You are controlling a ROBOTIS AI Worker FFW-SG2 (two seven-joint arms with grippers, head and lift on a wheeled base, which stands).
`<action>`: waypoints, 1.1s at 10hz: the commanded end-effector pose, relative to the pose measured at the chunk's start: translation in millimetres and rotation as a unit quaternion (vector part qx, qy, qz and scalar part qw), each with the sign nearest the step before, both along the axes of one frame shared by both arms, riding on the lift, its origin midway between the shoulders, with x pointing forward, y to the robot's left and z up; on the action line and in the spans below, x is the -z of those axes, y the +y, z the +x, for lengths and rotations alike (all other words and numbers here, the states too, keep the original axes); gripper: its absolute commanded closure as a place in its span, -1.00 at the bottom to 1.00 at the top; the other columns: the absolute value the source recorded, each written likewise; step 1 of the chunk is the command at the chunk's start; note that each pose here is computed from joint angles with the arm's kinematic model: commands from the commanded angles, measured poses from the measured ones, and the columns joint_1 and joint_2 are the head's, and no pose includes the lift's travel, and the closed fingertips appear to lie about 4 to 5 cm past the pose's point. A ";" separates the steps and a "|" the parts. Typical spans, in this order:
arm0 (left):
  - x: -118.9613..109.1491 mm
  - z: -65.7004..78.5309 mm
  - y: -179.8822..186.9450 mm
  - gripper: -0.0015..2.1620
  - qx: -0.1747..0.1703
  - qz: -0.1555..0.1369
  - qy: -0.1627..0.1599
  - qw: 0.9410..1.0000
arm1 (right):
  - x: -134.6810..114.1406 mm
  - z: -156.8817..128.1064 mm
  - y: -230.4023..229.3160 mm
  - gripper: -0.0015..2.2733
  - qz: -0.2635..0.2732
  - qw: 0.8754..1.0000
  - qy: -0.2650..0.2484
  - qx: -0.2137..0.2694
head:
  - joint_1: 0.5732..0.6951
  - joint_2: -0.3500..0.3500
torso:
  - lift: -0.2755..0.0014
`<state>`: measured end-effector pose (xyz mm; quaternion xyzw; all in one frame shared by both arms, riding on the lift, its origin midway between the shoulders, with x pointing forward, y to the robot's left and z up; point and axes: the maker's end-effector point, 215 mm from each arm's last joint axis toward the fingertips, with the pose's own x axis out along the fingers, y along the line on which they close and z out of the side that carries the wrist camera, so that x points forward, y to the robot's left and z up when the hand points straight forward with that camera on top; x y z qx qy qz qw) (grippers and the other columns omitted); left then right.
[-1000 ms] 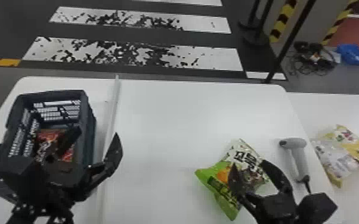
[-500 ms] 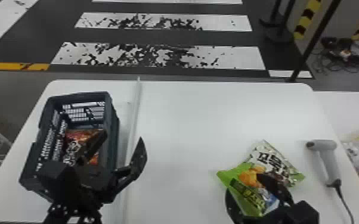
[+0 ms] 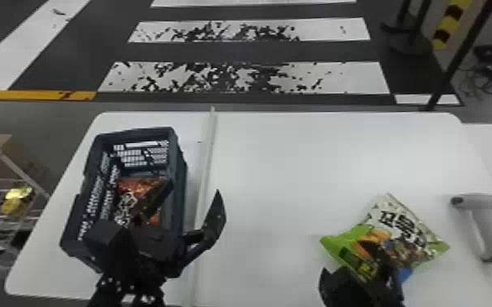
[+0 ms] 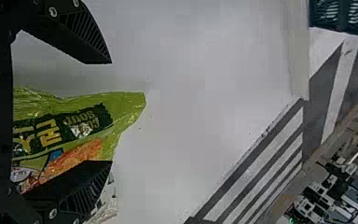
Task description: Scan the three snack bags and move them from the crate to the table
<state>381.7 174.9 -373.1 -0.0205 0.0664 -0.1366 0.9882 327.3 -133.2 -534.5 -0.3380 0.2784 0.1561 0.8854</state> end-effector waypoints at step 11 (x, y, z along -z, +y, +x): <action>15.4 -0.2 -12.0 -0.97 0.016 -0.012 0.008 1.000 | 9.9 -5.7 -47.0 0.97 -0.211 0.977 -0.007 0.022 | 1.00 -0.08 | 0.54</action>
